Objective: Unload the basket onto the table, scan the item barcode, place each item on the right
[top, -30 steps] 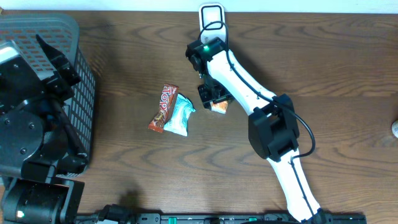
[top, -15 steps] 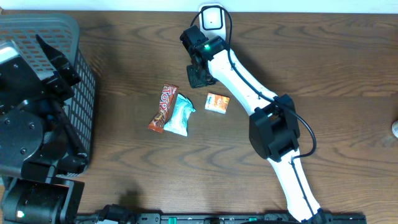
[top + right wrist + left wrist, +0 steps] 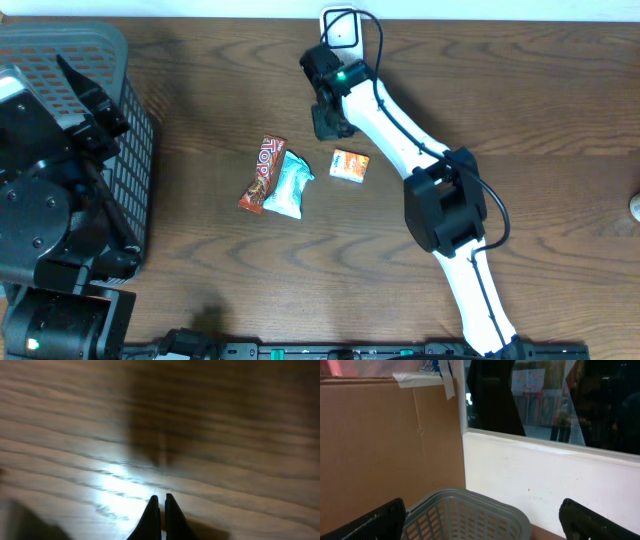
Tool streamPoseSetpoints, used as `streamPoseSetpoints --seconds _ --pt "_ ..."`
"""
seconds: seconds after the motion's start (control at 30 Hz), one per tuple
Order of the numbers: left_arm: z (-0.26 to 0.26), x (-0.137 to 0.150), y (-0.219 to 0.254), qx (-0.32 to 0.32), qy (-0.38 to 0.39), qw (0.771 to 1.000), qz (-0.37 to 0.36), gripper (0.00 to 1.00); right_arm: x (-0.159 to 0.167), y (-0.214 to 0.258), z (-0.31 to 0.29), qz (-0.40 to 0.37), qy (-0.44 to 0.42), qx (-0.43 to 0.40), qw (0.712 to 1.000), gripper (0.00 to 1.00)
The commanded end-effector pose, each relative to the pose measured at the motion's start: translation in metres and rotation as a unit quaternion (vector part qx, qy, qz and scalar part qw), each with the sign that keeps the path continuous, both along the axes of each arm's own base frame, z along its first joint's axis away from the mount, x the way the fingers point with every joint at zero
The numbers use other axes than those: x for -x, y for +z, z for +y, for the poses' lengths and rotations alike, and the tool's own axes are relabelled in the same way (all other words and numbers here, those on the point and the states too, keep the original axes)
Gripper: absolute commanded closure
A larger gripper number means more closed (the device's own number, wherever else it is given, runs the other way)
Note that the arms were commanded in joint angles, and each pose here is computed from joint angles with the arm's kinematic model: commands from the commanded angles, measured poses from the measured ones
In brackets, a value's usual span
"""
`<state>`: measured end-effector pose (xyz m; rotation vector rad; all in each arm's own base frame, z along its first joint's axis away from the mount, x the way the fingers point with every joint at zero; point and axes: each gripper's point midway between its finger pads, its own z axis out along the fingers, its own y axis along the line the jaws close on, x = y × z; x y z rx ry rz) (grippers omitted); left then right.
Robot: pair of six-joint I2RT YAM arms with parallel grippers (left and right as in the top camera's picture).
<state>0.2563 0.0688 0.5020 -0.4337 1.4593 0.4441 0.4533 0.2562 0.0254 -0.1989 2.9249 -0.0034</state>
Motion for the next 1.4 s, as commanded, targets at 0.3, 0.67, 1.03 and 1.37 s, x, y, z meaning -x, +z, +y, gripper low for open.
streamPoseSetpoints --seconds 0.3,0.67,1.03,1.37 --pt "0.003 0.002 -0.001 0.008 0.008 1.0 -0.005 0.02 0.058 -0.016 0.021 0.125 0.136 -0.08 0.98 0.99" --pt "0.003 0.002 -0.001 0.008 0.008 1.0 -0.004 0.02 0.121 0.002 -0.076 0.271 0.221 0.127 0.928 0.99" --pt "0.003 0.002 -0.002 0.008 0.007 1.0 -0.003 0.02 0.136 0.009 -0.033 0.282 0.202 0.005 0.938 0.99" --pt "0.003 0.002 -0.002 0.008 0.007 1.0 -0.003 0.02 0.161 -0.018 -0.062 0.323 0.185 0.076 0.925 0.99"
